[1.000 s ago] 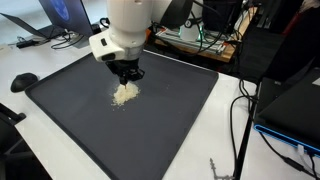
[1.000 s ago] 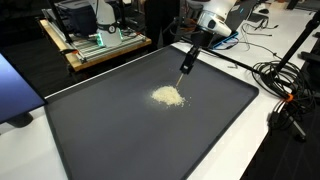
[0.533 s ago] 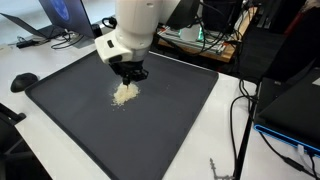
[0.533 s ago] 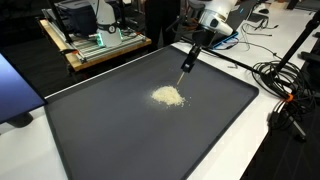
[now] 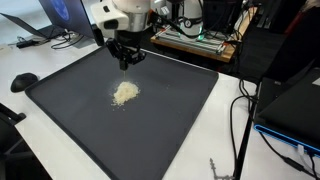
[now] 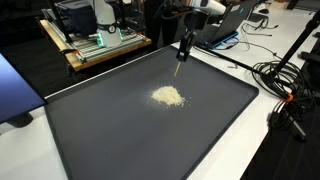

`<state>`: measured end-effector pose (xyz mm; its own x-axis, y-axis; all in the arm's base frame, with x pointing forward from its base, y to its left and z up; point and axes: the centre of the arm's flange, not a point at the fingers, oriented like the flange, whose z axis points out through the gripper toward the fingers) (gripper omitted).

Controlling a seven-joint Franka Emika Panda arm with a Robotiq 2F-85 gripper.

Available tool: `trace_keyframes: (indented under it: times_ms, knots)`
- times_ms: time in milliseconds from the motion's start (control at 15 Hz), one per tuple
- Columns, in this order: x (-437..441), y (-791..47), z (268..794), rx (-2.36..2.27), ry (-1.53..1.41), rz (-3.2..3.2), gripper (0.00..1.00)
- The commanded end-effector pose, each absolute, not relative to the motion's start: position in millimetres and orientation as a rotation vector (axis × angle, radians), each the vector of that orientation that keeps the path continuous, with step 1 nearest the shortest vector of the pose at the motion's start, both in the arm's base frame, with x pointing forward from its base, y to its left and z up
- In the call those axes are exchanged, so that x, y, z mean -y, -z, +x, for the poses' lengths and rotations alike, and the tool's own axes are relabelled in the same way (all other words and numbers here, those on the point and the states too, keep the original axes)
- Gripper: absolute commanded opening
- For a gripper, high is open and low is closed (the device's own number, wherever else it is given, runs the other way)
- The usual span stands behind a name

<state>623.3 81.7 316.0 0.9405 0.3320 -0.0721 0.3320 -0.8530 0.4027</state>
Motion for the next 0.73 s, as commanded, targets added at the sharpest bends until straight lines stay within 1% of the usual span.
trace_keyframes:
  times_ms: [0,333,667]
  knots:
    - [-55.8,-354.4,581.5,-0.477,-0.086,2.722,0.04]
    - [-34.6,-393.7,566.3,-0.461,-0.169,2.772,0.04]
    - [-25.2,-414.6,554.8,-0.505,-0.262,2.829,0.04]
